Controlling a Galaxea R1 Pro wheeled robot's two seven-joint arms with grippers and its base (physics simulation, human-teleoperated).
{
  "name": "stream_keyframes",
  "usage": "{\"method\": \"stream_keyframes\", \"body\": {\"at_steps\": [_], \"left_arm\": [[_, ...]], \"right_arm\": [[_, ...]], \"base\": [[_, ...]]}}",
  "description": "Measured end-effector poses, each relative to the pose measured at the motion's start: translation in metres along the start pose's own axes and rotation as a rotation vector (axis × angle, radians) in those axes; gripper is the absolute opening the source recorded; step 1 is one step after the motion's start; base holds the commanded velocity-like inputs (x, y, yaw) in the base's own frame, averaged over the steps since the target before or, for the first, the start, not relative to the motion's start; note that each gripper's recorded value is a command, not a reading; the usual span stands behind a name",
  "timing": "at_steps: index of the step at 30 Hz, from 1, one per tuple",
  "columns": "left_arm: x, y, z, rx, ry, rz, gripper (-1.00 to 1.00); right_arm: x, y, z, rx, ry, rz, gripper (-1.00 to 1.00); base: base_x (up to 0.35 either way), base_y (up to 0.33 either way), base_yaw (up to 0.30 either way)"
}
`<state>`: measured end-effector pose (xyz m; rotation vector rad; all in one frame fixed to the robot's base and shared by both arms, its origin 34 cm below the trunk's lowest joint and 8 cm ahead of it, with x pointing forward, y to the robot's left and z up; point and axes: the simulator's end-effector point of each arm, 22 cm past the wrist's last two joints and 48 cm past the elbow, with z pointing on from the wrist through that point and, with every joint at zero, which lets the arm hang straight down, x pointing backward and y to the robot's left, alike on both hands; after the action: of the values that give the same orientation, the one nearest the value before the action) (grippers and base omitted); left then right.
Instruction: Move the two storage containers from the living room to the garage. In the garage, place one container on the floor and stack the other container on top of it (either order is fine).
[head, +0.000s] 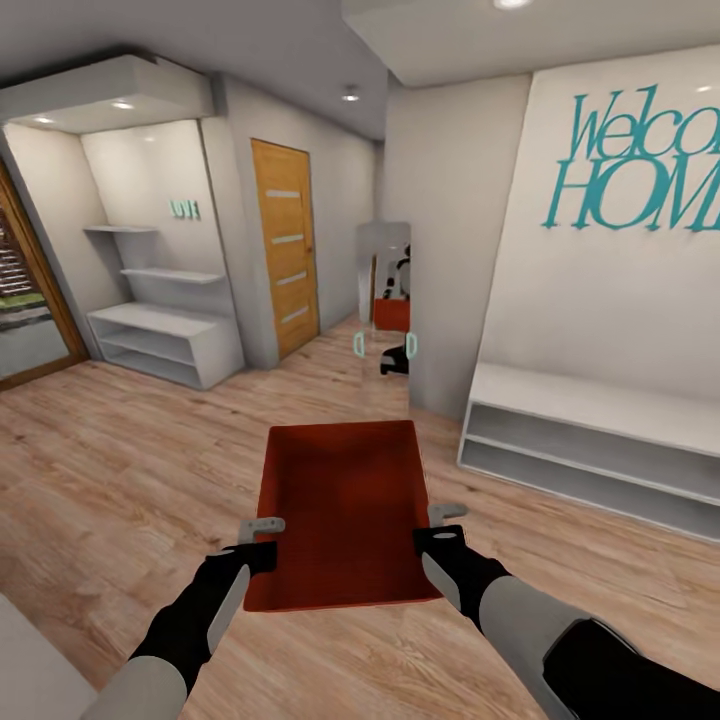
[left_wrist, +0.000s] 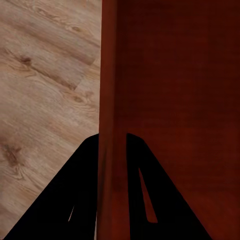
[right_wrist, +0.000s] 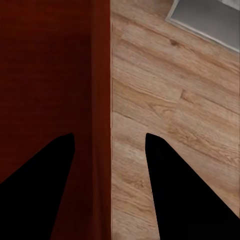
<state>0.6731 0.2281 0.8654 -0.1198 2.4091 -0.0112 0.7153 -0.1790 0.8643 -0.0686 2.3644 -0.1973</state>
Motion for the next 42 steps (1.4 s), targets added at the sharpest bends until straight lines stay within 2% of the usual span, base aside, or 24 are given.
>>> {"method": "stream_keyframes", "body": {"at_steps": [16, 42], "left_arm": [[-0.0002, -0.0001, 0.0, 0.0, -0.001, 0.0, -1.0], [-0.0002, -0.0005, 0.0, 0.0, -0.001, -0.001, -1.0]], "right_arm": [[-0.0004, -0.0001, 0.0, 0.0, -0.001, -0.001, -1.0], [-0.0004, -0.0006, 0.0001, 0.0, -0.001, -0.001, -1.0]], "base": [[0.322, 0.0, 0.251], [0.322, 0.0, 0.007]]}}
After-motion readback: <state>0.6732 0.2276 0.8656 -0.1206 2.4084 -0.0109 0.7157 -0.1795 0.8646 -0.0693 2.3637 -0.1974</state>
